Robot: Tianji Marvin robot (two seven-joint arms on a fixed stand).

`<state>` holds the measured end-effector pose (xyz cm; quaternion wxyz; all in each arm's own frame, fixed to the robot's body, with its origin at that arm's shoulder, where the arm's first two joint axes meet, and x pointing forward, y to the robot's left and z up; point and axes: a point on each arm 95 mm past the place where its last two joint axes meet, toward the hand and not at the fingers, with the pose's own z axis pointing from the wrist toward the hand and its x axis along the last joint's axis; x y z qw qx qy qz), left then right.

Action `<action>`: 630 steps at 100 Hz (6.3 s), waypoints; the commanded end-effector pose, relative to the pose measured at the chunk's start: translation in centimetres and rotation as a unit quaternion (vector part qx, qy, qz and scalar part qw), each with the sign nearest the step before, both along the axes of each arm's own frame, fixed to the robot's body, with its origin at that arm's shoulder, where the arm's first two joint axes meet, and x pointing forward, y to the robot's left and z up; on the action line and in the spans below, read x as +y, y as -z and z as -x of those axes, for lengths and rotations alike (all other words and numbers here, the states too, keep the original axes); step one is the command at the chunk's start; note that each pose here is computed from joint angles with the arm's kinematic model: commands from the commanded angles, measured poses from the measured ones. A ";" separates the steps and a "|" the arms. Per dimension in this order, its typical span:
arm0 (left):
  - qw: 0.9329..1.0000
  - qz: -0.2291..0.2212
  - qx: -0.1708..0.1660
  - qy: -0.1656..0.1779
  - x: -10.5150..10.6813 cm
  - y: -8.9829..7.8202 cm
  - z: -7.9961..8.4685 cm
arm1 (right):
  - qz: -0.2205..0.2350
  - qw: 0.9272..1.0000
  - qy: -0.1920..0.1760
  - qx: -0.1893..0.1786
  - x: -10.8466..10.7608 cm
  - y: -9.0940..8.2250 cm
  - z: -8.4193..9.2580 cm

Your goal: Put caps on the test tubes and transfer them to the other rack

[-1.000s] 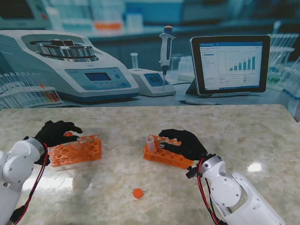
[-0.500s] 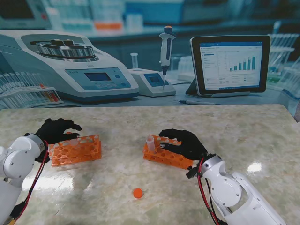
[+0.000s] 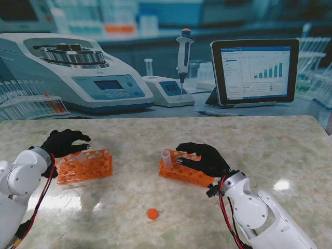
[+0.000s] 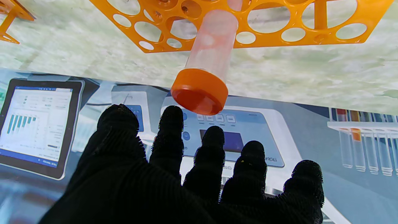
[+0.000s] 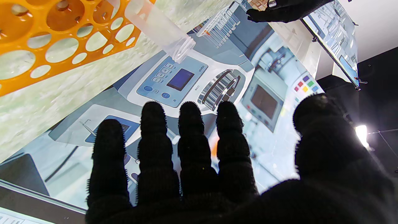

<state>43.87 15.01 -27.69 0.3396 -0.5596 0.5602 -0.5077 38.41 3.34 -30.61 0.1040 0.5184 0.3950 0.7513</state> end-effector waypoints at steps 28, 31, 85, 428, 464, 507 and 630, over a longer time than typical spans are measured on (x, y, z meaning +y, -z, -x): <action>0.998 0.019 -0.030 0.043 -2.1 -1.8 0.8 | -0.001 1.000 -0.002 0.001 0.1 0.0 0.3; 0.998 0.025 -0.032 0.047 -2.4 -1.9 0.9 | 0.000 1.000 -0.002 0.000 0.1 0.0 0.3; 0.989 0.082 -0.049 0.117 -7.8 -3.0 2.8 | 0.012 1.000 0.008 -0.004 -0.6 -0.3 0.7; 0.969 0.238 0.005 0.068 -15.7 7.5 3.1 | 0.230 0.973 0.018 0.030 2.4 4.8 -9.1; 0.969 0.237 0.006 0.070 -15.8 7.5 3.1 | 0.228 0.973 0.001 0.025 3.0 4.7 -8.3; 0.969 0.236 0.010 0.070 -15.9 7.6 3.1 | 0.229 0.973 0.017 0.011 4.4 5.4 -8.6; 0.969 0.235 0.014 0.073 -16.1 7.7 3.1 | 0.198 0.980 -0.005 0.034 5.7 6.1 -8.1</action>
